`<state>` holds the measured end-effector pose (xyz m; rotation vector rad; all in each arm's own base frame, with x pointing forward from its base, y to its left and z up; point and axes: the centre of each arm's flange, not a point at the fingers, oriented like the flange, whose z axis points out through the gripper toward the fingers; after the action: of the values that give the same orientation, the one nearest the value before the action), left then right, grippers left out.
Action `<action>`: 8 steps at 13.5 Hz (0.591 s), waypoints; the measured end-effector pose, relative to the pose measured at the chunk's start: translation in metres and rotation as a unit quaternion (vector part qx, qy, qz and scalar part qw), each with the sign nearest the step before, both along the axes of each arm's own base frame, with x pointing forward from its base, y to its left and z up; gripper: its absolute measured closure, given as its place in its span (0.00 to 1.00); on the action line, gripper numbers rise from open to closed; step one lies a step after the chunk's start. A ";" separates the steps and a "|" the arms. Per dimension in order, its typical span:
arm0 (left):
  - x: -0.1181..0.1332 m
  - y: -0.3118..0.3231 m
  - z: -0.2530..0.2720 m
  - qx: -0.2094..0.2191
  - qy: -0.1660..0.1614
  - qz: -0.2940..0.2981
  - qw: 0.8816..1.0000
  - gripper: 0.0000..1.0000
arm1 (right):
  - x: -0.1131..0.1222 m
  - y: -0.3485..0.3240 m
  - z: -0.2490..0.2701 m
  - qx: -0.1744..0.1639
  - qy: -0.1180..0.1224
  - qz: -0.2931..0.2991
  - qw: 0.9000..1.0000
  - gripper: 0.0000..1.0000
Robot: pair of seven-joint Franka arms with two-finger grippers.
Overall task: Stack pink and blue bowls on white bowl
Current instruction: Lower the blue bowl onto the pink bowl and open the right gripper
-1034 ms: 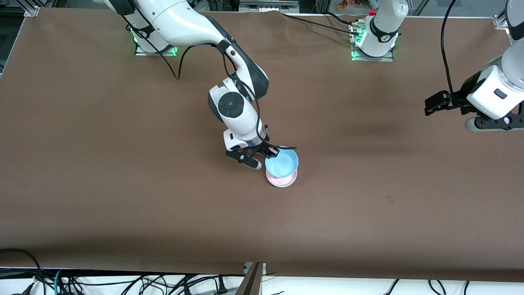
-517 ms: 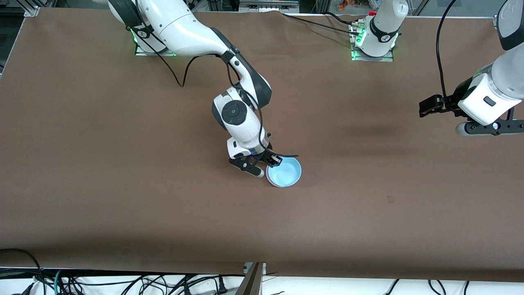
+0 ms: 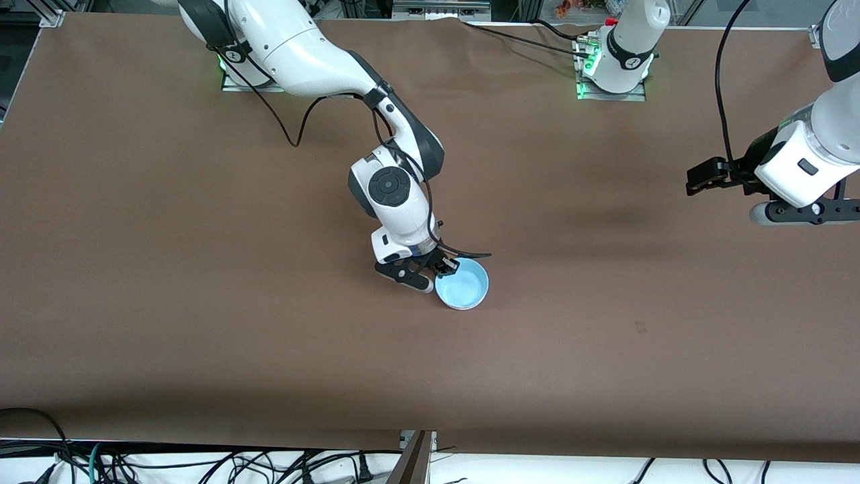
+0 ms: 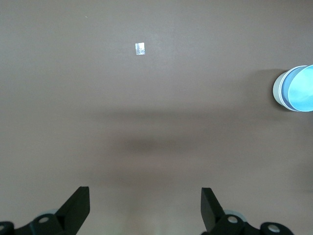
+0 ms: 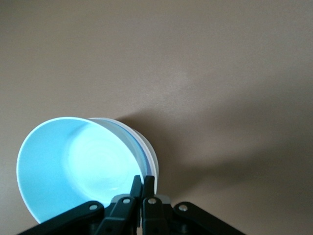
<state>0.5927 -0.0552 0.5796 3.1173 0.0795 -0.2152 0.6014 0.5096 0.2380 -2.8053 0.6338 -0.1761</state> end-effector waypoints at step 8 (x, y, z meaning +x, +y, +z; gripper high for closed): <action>0.002 0.000 -0.001 0.000 0.000 0.000 1.000 0.00 | 0.000 0.004 0.006 0.003 -0.002 0.003 1.000 0.63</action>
<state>0.5943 -0.0556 0.5787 3.1171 0.0788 -0.2154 0.6016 0.5133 0.2436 -2.7996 0.6244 -0.1797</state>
